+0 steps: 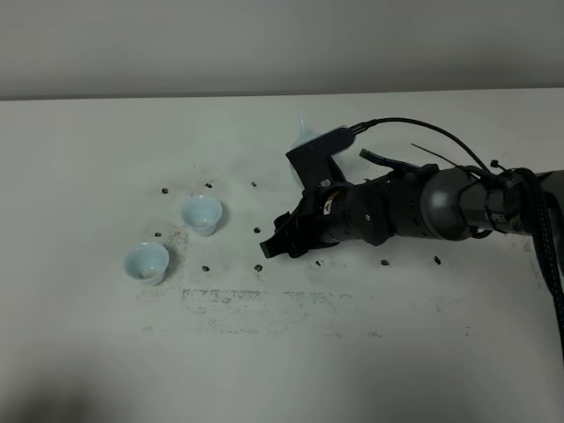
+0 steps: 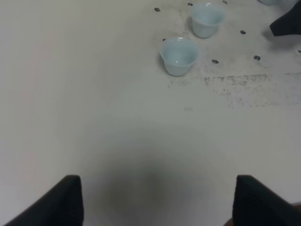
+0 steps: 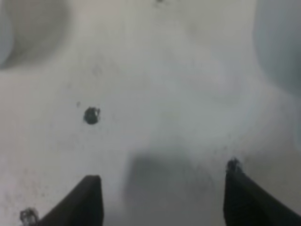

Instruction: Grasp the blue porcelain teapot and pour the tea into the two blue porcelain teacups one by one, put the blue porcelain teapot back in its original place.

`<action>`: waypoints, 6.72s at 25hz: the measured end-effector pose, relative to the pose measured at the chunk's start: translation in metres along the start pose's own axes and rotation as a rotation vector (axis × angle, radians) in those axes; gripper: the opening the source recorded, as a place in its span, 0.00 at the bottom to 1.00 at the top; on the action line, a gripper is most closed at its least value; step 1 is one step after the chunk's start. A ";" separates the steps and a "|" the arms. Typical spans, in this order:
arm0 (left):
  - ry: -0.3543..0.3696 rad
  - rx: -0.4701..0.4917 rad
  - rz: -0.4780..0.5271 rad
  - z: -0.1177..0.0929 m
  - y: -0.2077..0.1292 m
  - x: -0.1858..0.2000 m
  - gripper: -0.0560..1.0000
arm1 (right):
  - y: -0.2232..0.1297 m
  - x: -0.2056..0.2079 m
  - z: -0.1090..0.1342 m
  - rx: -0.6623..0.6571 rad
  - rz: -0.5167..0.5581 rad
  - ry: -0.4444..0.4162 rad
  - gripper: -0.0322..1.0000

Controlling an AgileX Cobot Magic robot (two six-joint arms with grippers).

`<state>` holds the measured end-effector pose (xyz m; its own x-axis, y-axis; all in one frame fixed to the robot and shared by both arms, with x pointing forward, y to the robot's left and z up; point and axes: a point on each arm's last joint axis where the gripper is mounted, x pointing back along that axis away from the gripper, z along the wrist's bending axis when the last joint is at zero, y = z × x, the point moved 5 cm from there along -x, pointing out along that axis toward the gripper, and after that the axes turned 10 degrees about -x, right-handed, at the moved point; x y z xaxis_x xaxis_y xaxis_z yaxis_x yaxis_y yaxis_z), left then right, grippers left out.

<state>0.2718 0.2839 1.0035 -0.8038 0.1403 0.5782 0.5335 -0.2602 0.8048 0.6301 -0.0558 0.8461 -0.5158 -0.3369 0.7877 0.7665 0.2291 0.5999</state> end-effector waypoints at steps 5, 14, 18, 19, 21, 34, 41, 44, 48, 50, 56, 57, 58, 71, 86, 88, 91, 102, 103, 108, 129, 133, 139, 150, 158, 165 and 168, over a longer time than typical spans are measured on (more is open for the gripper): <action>0.000 0.000 0.000 0.000 0.000 0.000 0.65 | 0.006 0.000 0.000 0.013 -0.043 0.001 0.55; 0.000 0.000 0.000 0.000 0.000 0.000 0.65 | 0.013 0.001 -0.006 0.087 -0.087 -0.012 0.55; 0.000 0.000 0.000 0.000 0.000 0.000 0.65 | 0.015 0.001 -0.015 0.102 -0.089 -0.025 0.55; 0.000 0.000 0.000 0.000 0.000 0.000 0.65 | 0.015 0.001 -0.015 0.105 -0.089 -0.026 0.55; 0.000 0.000 0.000 0.000 0.000 0.000 0.65 | 0.015 0.001 -0.016 0.110 -0.088 -0.029 0.55; 0.000 0.000 0.000 0.000 0.000 0.000 0.65 | -0.006 0.005 -0.015 0.131 0.075 -0.044 0.55; 0.000 0.000 0.000 0.000 0.000 0.000 0.65 | 0.004 0.066 -0.011 0.118 0.263 -0.066 0.55; 0.000 0.000 0.000 0.000 0.000 0.000 0.65 | 0.009 0.090 -0.015 0.082 0.395 -0.078 0.55; 0.000 0.000 0.000 0.000 0.000 0.000 0.65 | 0.024 0.111 -0.030 0.037 0.472 -0.103 0.55; 0.000 0.000 0.000 0.000 0.000 0.000 0.65 | 0.035 0.117 -0.037 0.019 0.453 -0.110 0.55; 0.000 -0.001 0.000 0.000 0.000 0.000 0.65 | 0.039 0.115 -0.052 -0.007 0.459 -0.124 0.55; 0.000 -0.001 0.000 0.000 0.000 0.000 0.65 | 0.039 0.113 -0.055 -0.004 0.468 -0.124 0.55; 0.000 -0.001 0.000 0.000 0.000 0.000 0.65 | 0.039 0.109 -0.058 0.002 0.480 -0.123 0.55; 0.000 0.000 0.000 0.000 0.000 0.000 0.65 | 0.082 0.046 -0.068 0.008 0.469 -0.110 0.55; 0.000 0.000 0.000 0.000 0.000 0.000 0.65 | 0.088 0.008 -0.058 -0.030 0.447 -0.037 0.54; 0.000 0.000 0.000 0.000 0.000 0.000 0.65 | 0.087 0.008 -0.058 -0.031 0.448 -0.037 0.53; 0.000 0.000 0.000 0.000 0.000 0.000 0.65 | 0.085 0.004 -0.059 -0.032 0.457 -0.038 0.50; 0.000 0.000 0.000 0.000 0.000 0.000 0.65 | 0.083 0.002 -0.059 -0.034 0.464 -0.038 0.44; 0.000 0.000 0.000 0.000 0.000 0.000 0.65 | 0.082 0.000 -0.060 -0.035 0.467 -0.038 0.44; 0.000 0.000 0.000 0.000 0.000 0.000 0.65 | 0.078 -0.005 -0.061 -0.061 0.478 -0.045 0.44; 0.000 0.000 0.000 0.000 0.000 0.000 0.65 | 0.082 -0.006 -0.063 -0.150 0.442 -0.072 0.43; 0.000 0.000 0.000 0.000 0.000 0.000 0.65 | 0.079 -0.010 -0.064 -0.154 0.451 -0.075 0.43; 0.000 -0.001 0.000 0.000 0.000 0.000 0.65 | 0.079 -0.015 -0.069 -0.162 0.438 -0.081 0.43; 0.000 0.000 0.000 0.000 0.000 0.000 0.65 | 0.080 -0.015 -0.070 -0.167 0.427 -0.082 0.43; 0.000 0.000 0.000 0.000 0.000 0.000 0.65 | 0.080 -0.015 -0.070 -0.167 0.430 -0.082 0.43; 0.000 0.000 0.000 0.000 0.000 0.000 0.65 | 0.079 -0.015 -0.070 -0.168 0.438 -0.083 0.43; 0.000 0.000 0.000 0.000 0.000 0.000 0.65 | 0.078 -0.015 -0.070 -0.166 0.442 -0.085 0.43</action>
<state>0.2718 0.2839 1.0035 -0.8038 0.1403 0.5782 0.5335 -0.2603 0.8048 0.7246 -0.0973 0.8718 -0.1508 -0.1623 0.9751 0.9667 0.1821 0.1799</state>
